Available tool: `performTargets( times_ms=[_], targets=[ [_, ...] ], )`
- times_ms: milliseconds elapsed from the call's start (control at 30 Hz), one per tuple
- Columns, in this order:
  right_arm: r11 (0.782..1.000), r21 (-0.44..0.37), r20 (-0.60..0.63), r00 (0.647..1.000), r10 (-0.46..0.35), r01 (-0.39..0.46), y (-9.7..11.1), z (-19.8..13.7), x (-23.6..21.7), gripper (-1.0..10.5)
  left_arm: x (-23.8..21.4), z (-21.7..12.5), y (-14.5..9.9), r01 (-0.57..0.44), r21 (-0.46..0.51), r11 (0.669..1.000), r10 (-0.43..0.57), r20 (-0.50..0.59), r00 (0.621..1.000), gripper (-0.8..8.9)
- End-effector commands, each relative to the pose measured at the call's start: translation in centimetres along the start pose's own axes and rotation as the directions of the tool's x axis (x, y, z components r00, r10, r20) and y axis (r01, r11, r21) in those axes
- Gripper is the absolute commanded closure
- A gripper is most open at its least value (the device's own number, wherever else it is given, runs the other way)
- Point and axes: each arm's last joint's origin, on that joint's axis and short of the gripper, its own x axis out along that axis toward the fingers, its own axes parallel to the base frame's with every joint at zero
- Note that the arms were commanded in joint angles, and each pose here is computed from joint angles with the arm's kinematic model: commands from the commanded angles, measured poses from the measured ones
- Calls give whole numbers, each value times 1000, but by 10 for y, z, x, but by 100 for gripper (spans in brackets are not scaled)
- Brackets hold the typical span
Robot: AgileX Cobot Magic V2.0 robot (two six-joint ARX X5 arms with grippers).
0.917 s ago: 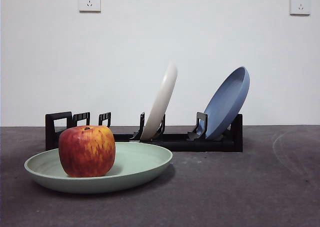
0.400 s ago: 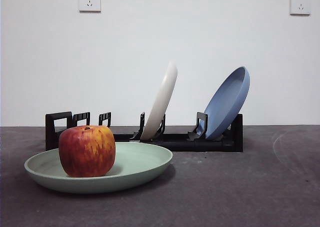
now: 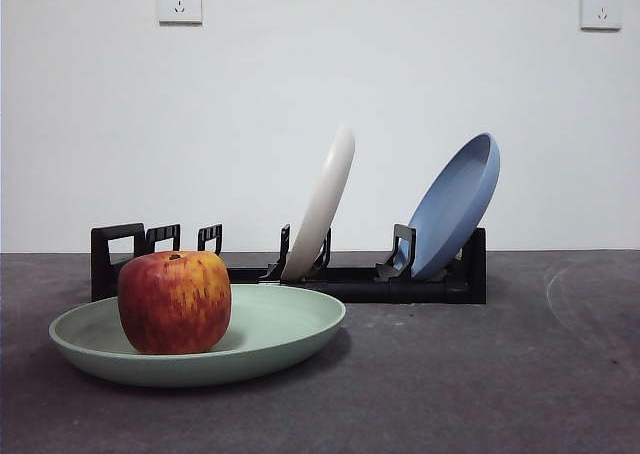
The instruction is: Take the green plate from the plate rack,put the plate on the table,take the apple from the table,put the apple in the plate
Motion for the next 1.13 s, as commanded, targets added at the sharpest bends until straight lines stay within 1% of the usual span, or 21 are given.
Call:
performTargets(
  times_ms=[33, 233, 733, 767, 800, 833, 867, 900, 967, 1000, 1067, 1100, 1133],
  targets=[
    [1000, 6, -30, 999, -14, 14, -1, -3, 2, 947, 1, 1, -1, 6, -12, 1000, -6, 17, 1000, 822],
    [1000, 12, -29, 999, -23, 23, -1, -3, 2, 947, 1, 1, -1, 7, -14, 1000, -7, 20, 1000, 817],
    [996, 10, -20, 996, -93, 93, -3, -3, 2, 947, 9, 3, -5, -11, -5, 1000, 11, -10, 1000, 817],
    [995, 10, -20, 995, -96, 96, -3, -3, 2, 947, 8, 3, -2, -17, -4, 1000, 17, -1, 1000, 817],
    [995, 10, -20, 995, -96, 97, -3, -3, 2, 947, 4, 4, 1, -26, 37, 999, 25, 21, 999, 817],
    [995, 10, -20, 995, -96, 97, -3, -3, 2, 947, 1, 5, 5, -35, 61, 998, 32, 52, 998, 817],
    [995, 10, -20, 995, -96, 97, -3, -3, 2, 947, -2, 8, 8, -39, 62, 997, 34, 89, 995, 817],
    [995, 10, -20, 995, -96, 97, -3, -3, 2, 947, -6, 12, 12, -52, 42, 998, 45, 151, 988, 817],
    [995, 10, -20, 995, -96, 97, -3, -3, 2, 947, -17, 22, 21, -77, -36, 996, 84, 295, 952, 817],
    [995, 10, -20, 995, -96, 97, -3, -3, 2, 947, -24, 28, 28, -90, -102, 991, 123, 384, 915, 817],
    [995, 10, -20, 995, -96, 97, -3, -3, 2, 947, -37, 34, 38, -91, -218, 972, 191, 500, 844, 817],
    [995, 10, -20, 995, -96, 97, -3, -3, 2, 947, -43, 35, 42, -90, -262, 961, 225, 543, 809, 817],
    [995, 10, -20, 995, -97, 97, -3, -3, 2, 947, -47, 35, 45, -94, -285, 954, 247, 568, 785, 817]
  ],
)
